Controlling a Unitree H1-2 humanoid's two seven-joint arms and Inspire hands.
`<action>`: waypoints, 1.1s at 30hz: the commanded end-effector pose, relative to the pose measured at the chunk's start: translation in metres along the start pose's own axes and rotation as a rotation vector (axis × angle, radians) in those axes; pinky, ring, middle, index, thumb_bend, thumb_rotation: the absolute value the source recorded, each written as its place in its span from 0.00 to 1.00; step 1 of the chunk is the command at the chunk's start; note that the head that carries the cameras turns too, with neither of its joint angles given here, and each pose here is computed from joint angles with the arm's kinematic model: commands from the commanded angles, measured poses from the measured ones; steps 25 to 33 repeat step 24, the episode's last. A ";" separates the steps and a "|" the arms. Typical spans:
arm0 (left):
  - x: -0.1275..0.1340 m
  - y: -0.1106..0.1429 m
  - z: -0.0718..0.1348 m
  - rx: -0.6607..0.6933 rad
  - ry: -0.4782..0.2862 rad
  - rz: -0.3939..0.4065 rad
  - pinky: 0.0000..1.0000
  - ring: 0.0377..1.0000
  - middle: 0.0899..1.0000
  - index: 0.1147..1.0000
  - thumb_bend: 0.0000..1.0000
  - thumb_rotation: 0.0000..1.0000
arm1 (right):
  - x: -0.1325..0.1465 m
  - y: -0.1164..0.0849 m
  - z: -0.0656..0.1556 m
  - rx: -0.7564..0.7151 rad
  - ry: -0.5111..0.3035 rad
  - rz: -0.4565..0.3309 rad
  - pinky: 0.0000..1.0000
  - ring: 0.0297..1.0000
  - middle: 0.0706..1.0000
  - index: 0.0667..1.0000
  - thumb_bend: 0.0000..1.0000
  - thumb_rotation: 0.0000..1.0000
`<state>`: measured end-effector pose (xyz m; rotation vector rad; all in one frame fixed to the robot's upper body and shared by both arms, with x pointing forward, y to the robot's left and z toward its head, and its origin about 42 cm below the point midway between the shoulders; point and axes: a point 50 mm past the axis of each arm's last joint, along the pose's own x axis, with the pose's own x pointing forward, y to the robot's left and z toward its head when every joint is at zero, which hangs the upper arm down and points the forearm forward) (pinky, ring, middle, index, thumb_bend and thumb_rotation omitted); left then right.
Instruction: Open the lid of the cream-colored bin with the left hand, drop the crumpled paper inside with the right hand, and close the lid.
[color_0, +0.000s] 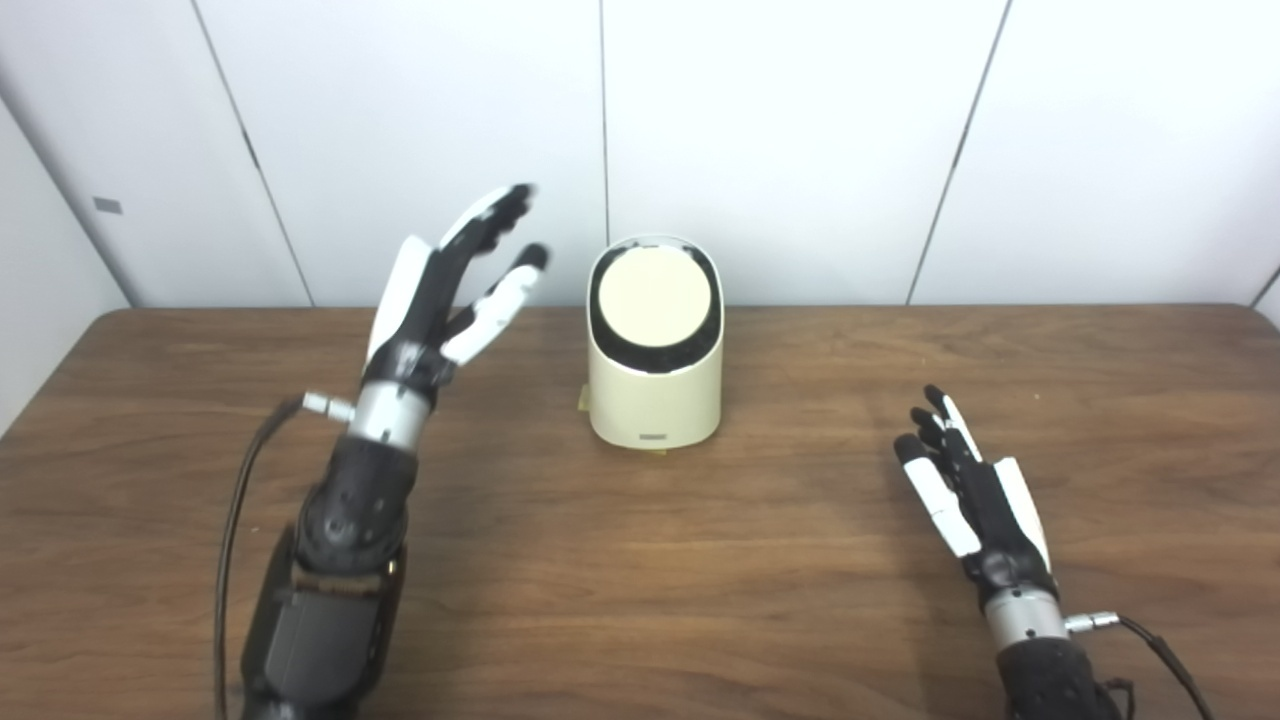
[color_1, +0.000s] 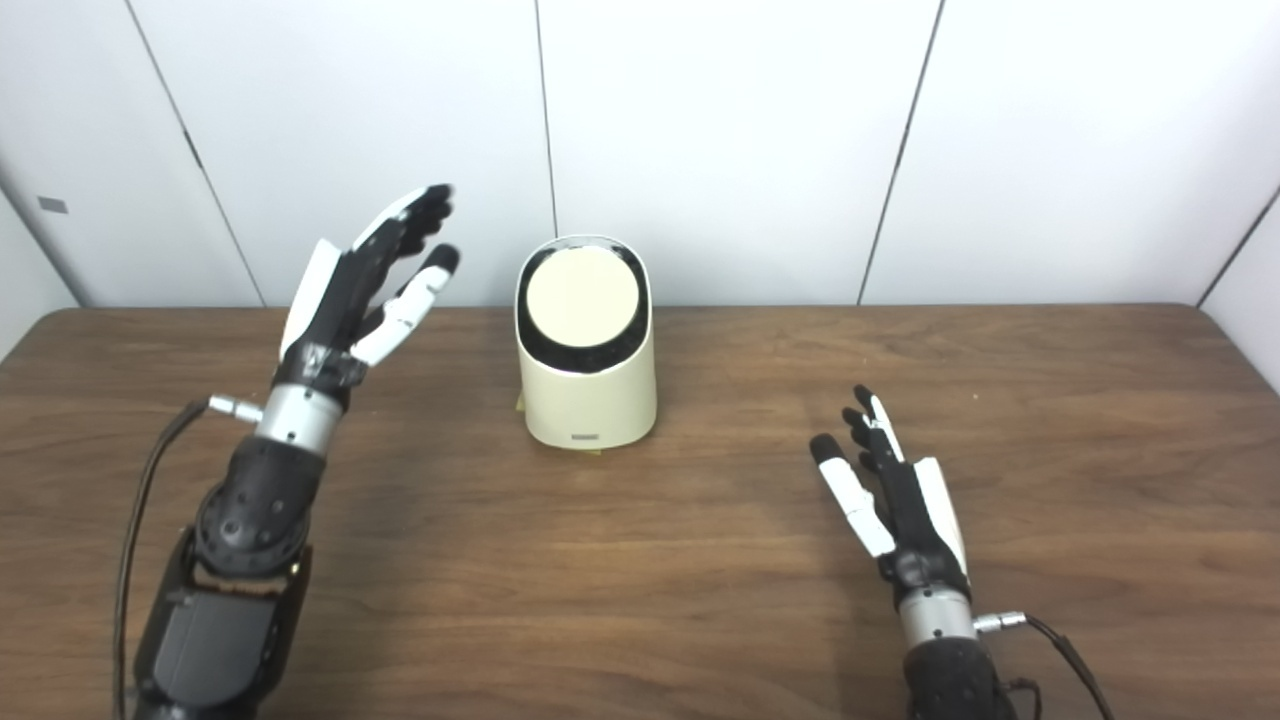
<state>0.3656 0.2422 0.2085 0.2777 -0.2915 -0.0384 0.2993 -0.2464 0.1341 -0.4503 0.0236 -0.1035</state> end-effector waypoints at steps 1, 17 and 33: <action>-0.003 0.016 0.016 -0.061 -0.059 0.050 0.92 0.93 0.94 1.00 0.50 0.87 | 0.003 -0.008 0.001 -0.016 -0.013 -0.008 0.90 0.90 0.90 0.94 0.65 1.00; -0.111 0.003 -0.014 -0.286 0.157 0.082 1.00 1.00 1.00 1.00 0.52 0.86 | -0.003 -0.008 0.012 0.376 -0.097 -0.030 0.91 0.93 0.93 0.94 0.64 0.97; -0.130 -0.005 -0.020 -0.286 0.159 0.075 1.00 1.00 1.00 1.00 0.47 0.89 | -0.020 -0.009 0.006 0.393 -0.085 -0.039 0.93 0.95 0.96 0.96 0.65 1.00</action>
